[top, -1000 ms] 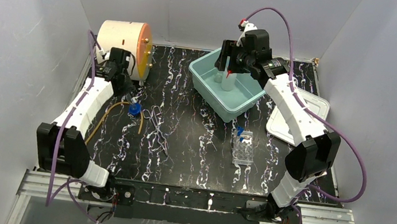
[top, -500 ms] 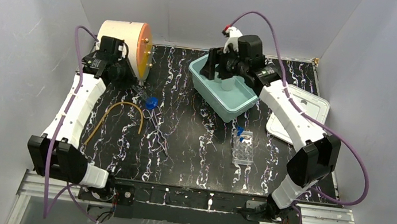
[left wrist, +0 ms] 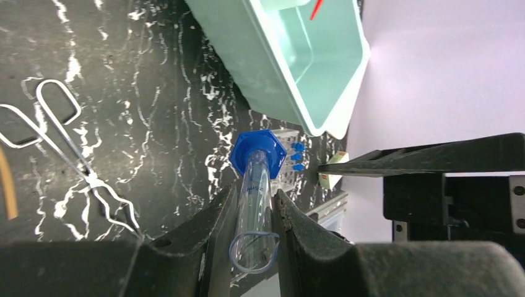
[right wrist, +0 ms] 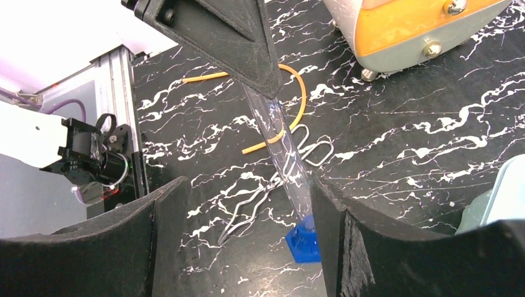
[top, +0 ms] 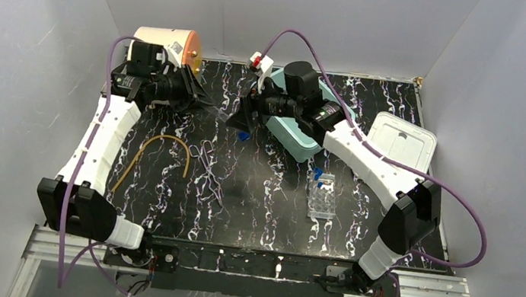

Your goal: Organize the chemistry lab equipment

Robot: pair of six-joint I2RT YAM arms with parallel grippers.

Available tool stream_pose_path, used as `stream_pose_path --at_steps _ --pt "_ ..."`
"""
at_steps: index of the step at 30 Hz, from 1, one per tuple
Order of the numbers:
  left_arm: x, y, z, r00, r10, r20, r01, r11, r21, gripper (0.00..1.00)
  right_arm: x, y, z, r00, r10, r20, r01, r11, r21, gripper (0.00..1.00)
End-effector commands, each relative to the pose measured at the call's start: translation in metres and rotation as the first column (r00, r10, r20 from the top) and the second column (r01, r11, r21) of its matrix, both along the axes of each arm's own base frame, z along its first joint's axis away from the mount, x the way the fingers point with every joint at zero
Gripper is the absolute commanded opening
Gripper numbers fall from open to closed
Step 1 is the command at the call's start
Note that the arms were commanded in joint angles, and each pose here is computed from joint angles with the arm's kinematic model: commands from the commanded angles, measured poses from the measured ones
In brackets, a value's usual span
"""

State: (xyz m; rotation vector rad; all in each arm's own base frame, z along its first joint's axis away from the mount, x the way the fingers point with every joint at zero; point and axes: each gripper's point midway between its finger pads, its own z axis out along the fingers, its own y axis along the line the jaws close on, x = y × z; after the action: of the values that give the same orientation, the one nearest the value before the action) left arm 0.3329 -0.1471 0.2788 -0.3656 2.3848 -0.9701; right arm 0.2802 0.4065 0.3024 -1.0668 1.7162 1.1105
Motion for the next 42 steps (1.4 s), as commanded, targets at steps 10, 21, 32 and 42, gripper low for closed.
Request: stream_pose_path --at_steps 10,21,32,42 --pt "-0.006 -0.032 0.025 0.99 -0.139 0.02 0.14 0.965 -0.223 0.18 0.014 0.019 -0.009 0.99 0.093 0.106 -0.089 0.995 -0.044 0.62" --pt "-0.001 -0.034 0.019 0.99 -0.14 -0.007 0.134 0.962 -0.236 0.21 0.021 0.017 -0.003 0.987 0.066 0.147 -0.056 0.996 -0.069 0.54" --pt "0.089 -0.041 0.042 0.986 -0.04 0.159 0.049 0.997 -0.056 0.21 0.041 -0.073 0.044 0.89 -0.389 0.239 0.401 0.916 -0.005 0.68" --pt "0.141 -0.095 0.032 0.963 -0.103 0.248 0.088 0.994 0.072 0.21 0.055 -0.141 0.056 0.721 -0.667 0.186 0.674 0.738 0.034 0.76"
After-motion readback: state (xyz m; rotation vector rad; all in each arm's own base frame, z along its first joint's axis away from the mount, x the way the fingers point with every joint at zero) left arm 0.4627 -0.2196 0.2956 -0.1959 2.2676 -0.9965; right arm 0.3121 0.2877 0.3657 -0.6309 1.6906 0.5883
